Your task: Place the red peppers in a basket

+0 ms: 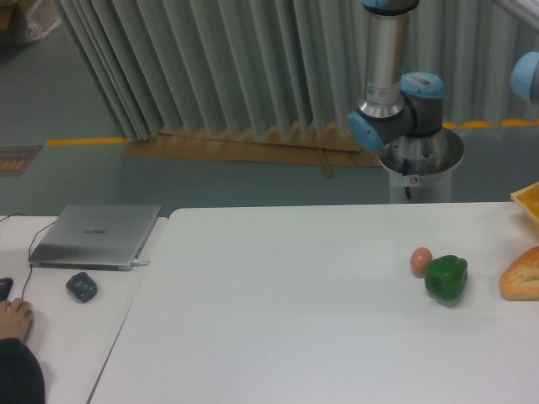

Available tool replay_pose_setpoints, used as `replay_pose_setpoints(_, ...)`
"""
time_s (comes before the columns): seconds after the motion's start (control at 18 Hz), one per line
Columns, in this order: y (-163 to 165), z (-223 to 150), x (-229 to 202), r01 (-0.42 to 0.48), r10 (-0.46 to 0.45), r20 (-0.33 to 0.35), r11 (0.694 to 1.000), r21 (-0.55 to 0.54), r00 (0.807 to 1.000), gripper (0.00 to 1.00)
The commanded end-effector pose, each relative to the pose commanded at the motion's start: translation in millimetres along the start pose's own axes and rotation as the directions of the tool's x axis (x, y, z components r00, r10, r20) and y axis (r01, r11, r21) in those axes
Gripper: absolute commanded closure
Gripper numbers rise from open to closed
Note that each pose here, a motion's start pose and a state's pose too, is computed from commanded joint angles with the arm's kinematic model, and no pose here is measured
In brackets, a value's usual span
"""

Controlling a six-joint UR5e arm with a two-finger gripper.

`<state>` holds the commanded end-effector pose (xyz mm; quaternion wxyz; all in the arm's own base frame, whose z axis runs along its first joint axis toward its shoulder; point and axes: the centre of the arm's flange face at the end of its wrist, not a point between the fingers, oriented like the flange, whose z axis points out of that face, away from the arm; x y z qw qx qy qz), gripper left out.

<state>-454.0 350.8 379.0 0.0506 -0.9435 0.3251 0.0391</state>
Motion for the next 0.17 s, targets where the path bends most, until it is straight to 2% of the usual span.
replay_pose_setpoints(0.17, -6.8, 1.4, -0.2, -0.010, 0.010, -0.003, 1.000, 0.000, 1.000, 0.00)
